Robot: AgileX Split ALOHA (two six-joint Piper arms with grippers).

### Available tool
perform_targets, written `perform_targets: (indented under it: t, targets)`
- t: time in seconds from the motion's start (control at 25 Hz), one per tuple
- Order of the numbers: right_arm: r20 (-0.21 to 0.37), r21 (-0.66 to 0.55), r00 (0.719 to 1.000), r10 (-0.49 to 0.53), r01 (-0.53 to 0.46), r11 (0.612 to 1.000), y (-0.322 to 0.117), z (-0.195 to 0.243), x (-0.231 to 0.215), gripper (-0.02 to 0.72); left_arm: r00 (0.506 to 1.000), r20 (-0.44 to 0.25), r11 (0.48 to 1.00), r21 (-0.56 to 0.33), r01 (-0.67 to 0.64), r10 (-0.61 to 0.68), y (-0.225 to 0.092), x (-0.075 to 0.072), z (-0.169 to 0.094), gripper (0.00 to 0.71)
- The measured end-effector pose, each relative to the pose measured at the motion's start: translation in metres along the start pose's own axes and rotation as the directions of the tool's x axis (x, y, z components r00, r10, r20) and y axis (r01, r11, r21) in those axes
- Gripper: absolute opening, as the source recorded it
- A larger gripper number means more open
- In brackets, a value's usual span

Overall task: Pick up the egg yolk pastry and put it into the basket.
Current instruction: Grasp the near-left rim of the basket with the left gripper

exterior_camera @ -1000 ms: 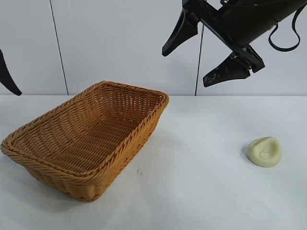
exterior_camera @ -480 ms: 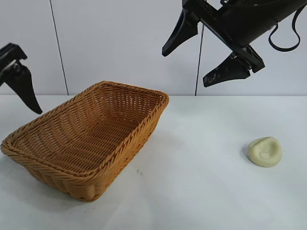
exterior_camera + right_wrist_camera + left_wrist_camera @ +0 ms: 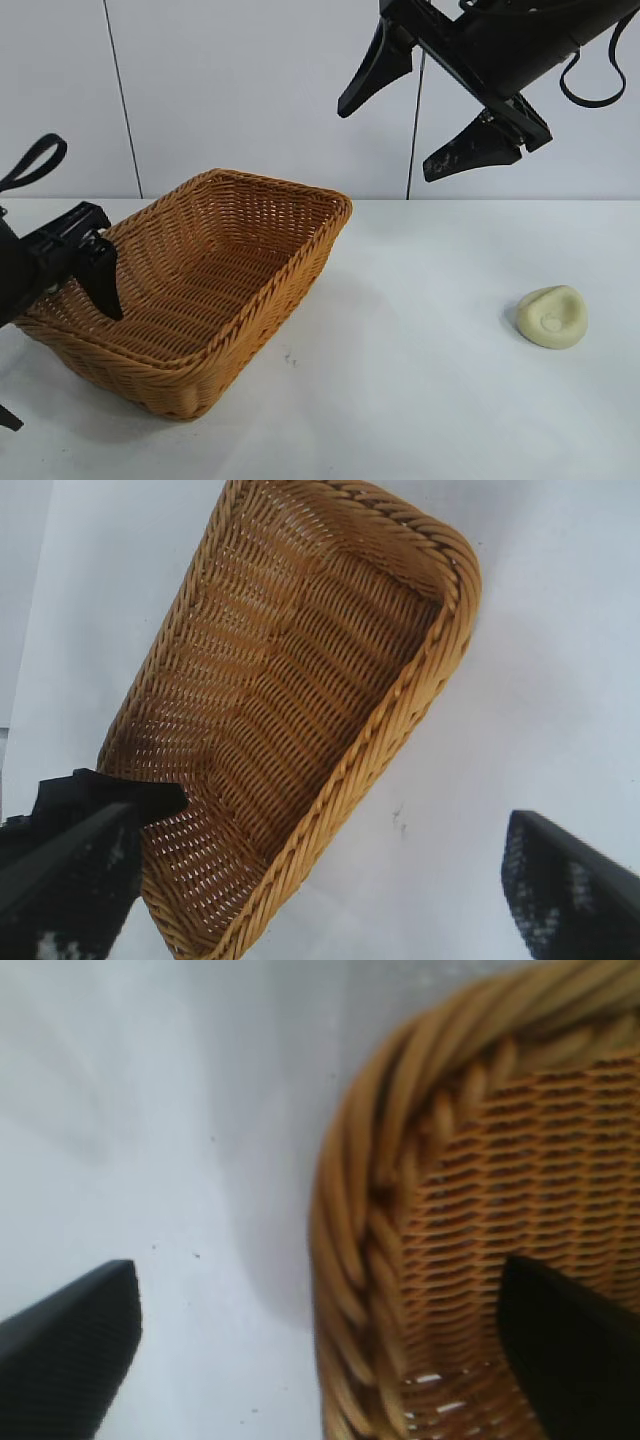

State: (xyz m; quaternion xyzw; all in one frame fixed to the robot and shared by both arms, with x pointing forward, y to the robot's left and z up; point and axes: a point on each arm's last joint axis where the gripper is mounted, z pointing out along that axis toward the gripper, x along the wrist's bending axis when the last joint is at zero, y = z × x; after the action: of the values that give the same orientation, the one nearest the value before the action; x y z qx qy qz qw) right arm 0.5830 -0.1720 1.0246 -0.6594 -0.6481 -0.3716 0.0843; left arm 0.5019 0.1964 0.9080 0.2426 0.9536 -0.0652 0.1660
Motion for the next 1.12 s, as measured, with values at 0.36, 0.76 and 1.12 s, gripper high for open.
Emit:
perform_targets:
  t: [0.36,0.76,1.12]
  targets:
    - [-0.001,0.002,1.0,0.0,0.0,1.0,0.0,0.0,0.0,0.697,1.0,-0.011,1.0,-0.009,0.006,-0.006,0.002,0.001,0.014,0.683]
    - [-0.001,0.002,1.0,0.0,0.0,1.0,0.0,0.0,0.0,0.697,1.0,0.005,1.0,-0.012,0.006,-0.006,0.003,-0.003,0.013,0.192]
    - [-0.002,0.006,1.0,0.0,0.0,1.0,-0.001,0.0,0.0,0.697,0.997,-0.013,0.997,0.014,-0.07,0.07,0.013,-0.02,0.002,0.102]
